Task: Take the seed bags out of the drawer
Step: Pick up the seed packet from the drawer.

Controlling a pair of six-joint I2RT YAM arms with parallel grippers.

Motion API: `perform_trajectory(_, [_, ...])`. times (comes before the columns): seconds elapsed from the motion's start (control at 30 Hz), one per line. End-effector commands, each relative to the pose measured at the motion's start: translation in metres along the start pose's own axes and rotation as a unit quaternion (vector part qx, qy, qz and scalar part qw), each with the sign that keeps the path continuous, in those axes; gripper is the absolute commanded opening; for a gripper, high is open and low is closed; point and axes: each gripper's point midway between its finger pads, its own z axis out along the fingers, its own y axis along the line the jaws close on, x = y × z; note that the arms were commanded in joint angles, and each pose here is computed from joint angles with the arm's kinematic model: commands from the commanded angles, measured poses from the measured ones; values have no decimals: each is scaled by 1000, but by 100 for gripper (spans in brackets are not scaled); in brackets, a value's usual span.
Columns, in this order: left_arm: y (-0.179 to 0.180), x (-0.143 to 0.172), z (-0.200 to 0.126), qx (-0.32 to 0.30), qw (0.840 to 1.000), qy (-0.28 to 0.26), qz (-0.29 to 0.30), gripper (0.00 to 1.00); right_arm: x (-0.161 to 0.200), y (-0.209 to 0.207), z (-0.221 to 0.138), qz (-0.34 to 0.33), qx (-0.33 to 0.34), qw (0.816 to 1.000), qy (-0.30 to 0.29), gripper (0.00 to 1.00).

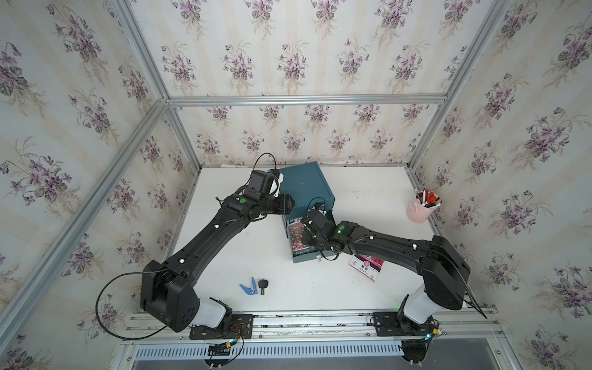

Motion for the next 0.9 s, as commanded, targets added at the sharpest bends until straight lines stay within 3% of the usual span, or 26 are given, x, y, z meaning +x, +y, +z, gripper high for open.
perform_trajectory(0.0, [20,32,1,-44,997,62,3,61,-15,21,-18,-2,-29,999,-31,0])
perform_trajectory(0.27, [25,33,2,-60,996,62,2,59,-17,29,-53,5,-43,998,-50,0])
perform_trajectory(0.57, [29,33,0,-71,996,61,3,58,-42,19,-130,24,-61,991,-115,0])
perform_trajectory(0.73, [29,32,-2,-72,996,57,5,58,-57,-35,-190,50,-16,984,-172,0])
perform_trajectory(0.87, [29,30,-3,-70,996,55,6,58,-67,-106,-208,95,60,977,-184,0])
